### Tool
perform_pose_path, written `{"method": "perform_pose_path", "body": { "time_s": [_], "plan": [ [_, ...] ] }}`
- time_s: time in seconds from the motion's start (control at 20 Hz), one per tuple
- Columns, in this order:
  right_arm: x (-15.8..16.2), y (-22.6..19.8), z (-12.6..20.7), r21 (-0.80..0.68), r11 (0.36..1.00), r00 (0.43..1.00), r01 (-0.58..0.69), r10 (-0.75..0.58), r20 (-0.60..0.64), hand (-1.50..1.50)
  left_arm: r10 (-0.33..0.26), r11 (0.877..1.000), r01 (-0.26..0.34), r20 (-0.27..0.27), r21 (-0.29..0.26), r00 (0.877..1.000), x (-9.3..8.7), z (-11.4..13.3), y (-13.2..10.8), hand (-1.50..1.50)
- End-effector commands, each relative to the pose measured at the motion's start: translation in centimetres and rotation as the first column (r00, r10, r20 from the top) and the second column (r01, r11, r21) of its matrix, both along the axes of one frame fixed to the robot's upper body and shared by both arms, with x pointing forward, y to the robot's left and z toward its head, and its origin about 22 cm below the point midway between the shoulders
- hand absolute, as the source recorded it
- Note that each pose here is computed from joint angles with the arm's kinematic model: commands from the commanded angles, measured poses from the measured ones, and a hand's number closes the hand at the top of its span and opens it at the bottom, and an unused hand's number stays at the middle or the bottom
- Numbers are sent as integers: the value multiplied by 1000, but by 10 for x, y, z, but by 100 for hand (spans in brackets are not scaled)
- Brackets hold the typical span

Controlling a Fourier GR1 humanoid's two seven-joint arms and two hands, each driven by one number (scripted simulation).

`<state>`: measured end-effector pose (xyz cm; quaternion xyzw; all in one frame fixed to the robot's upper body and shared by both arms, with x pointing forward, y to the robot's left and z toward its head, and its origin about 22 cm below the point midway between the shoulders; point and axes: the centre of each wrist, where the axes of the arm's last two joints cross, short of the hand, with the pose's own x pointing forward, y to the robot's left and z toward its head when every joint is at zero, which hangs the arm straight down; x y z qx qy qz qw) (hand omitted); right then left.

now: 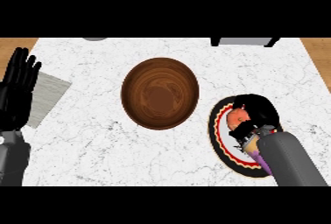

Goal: Pick the squash from the plate and place it in the bowl

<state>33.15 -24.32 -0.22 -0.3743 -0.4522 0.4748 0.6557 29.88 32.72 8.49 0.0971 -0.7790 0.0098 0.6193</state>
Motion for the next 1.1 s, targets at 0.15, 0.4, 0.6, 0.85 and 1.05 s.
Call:
{"method": "perform_pose_path", "body": {
  "time_s": [0.15, 0.4, 0.6, 0.85, 1.05],
  "plan": [
    [36, -86, 75, -164, 911, 926, -378, 375, -52, 150, -65, 998, 64, 33, 7, 997, 10, 10, -18, 0],
    [48, -141, 114, -157, 872, 879, -464, 476, 40, 150, -75, 997, 76, 47, -16, 996, 10, 4, -25, 0],
    [56, -168, 140, -191, 868, 858, -458, 488, 159, 150, -80, 997, 80, 43, 9, 996, 13, 14, -16, 0],
    [73, -176, 184, -95, 827, 782, -555, 557, 281, 150, -78, 997, 78, 25, 7, 997, 15, -2, -27, 0],
    [74, -189, 212, -47, 764, 685, -643, 602, 411, 150, -66, 998, 65, 27, 3, 997, 17, 3, -15, 0]
  ]
}}
